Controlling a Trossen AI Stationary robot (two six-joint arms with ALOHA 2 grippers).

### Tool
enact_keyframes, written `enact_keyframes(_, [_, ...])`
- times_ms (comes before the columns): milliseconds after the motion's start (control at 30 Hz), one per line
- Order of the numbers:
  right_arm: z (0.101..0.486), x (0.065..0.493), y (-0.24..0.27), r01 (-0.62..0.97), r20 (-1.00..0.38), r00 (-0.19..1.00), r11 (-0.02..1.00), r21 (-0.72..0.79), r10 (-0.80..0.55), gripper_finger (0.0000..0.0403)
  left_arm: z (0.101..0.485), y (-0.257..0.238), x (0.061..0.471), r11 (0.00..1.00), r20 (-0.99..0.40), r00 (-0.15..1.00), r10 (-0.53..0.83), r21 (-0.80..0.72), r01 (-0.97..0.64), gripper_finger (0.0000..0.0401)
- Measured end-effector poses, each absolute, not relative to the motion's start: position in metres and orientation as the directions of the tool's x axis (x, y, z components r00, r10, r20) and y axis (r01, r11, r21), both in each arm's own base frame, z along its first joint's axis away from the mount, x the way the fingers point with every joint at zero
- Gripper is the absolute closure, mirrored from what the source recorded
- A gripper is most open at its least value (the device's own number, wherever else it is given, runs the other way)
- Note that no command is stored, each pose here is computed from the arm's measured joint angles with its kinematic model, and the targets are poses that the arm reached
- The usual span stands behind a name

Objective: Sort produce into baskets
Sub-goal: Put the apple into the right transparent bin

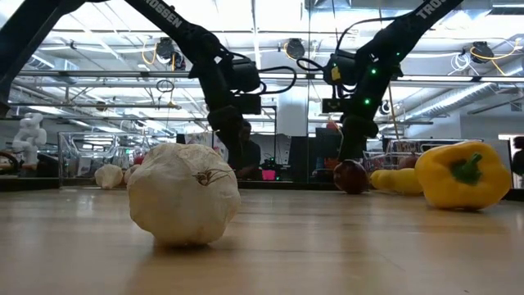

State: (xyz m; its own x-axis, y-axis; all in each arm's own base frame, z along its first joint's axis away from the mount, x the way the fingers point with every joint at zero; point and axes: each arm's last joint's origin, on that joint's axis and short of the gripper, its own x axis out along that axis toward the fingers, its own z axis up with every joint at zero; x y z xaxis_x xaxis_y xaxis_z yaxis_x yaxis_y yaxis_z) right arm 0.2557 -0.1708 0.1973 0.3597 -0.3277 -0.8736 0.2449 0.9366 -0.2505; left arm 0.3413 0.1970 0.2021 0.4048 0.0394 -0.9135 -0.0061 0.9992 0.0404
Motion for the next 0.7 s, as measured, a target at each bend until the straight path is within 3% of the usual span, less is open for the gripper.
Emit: enact_keyframes(700, [0.191,0.259,-0.137,0.106,-0.935,0.226,0.961,-0.255,-0.273,0.0367,0.207,0.198,0.353,0.995,-0.86,0.504,0.081,0.099,0.008,0.0399])
